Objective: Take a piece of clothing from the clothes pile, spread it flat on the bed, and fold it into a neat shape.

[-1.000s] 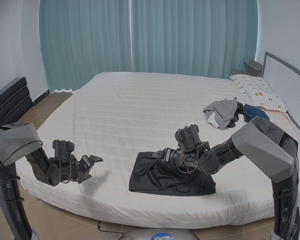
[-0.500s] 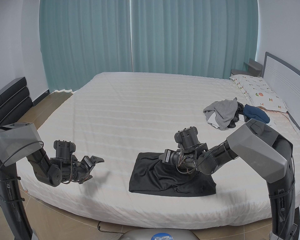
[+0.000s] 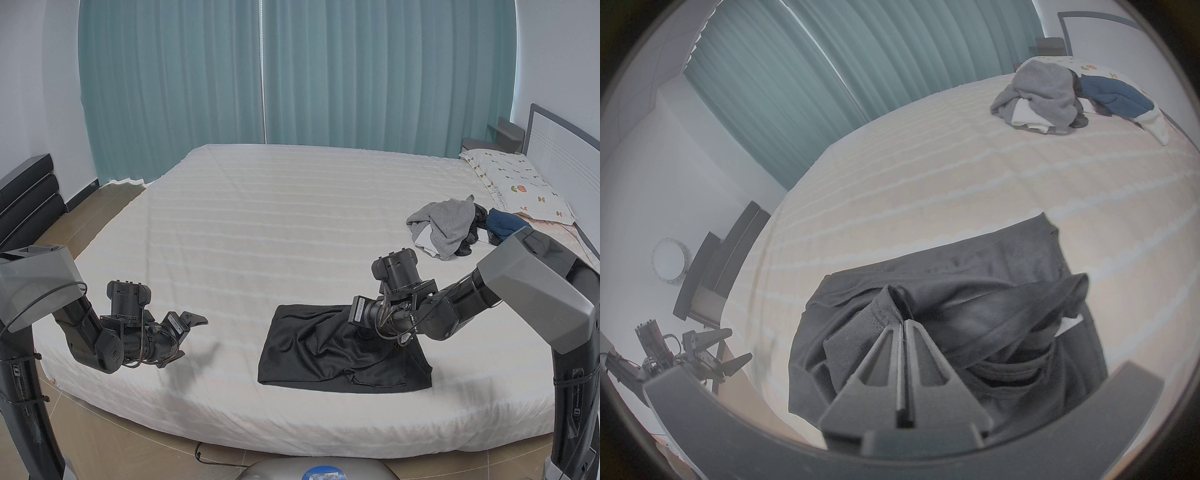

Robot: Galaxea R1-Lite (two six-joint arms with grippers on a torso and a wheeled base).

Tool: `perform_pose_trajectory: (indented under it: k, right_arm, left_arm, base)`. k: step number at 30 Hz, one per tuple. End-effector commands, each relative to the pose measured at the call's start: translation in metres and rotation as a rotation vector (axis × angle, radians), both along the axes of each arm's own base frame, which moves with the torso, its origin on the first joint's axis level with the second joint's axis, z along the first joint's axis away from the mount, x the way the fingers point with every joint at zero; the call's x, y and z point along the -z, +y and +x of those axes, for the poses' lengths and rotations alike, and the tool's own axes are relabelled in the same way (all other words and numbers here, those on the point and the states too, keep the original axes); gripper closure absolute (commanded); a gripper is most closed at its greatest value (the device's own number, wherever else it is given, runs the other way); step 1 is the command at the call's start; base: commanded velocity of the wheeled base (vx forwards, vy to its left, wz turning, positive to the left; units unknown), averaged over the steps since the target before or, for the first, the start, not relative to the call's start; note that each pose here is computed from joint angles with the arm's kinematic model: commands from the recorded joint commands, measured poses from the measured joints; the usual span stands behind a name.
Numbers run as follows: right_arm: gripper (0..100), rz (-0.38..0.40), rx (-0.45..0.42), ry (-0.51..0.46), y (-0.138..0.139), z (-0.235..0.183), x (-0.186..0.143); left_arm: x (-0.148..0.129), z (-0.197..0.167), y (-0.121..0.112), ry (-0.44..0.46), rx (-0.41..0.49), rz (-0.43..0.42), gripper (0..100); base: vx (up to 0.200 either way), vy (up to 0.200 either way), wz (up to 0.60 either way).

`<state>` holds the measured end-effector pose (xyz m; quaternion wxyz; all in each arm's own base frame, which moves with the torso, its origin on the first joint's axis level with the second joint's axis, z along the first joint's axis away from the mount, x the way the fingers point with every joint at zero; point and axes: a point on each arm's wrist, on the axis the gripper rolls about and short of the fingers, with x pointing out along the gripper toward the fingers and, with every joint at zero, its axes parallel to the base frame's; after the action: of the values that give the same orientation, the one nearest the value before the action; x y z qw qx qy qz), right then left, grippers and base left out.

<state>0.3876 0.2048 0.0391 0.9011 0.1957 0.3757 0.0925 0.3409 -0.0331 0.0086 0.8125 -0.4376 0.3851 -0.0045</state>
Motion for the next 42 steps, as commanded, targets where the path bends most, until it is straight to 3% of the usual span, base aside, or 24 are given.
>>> perform_pose_trajectory:
  k: [1,17,26,37,38,42]
  right_arm:
    - [100,0.013,0.025,-0.013,-0.019,-0.01,-0.02]
    - [100,0.007,0.082,0.144,-0.107,-0.053,-0.015]
    - [100,-0.078,0.039,0.22,-0.124,-0.069,0.007]
    - [100,-0.116,0.003,0.291,-0.119,-0.074,0.03]
    - [0,-0.122,-0.01,0.295,-0.116,-0.073,0.034]
    - [0,-0.098,-0.006,0.252,-0.114,-0.066,0.03]
  left_arm:
    - [0.0,0.0,0.0,0.0,-0.001,0.0,0]
    - [0.0,0.0,0.0,0.002,-0.001,0.0,0]
    - [0.0,0.0,0.0,0.002,-0.001,0.0,0]
    - [0.0,0.0,0.0,0.002,-0.001,0.0,0]
    - [0.0,0.0,0.0,0.002,-0.001,0.0,0]
    - [0.0,0.0,0.0,0.002,-0.001,0.0,0]
  base:
    - [0.0,0.0,0.0]
    - [0.0,0.0,0.0]
    - [0.0,0.0,0.0]
    - [0.0,0.0,0.0]
    - [0.0,0.0,0.0]
    - [0.0,0.0,0.0]
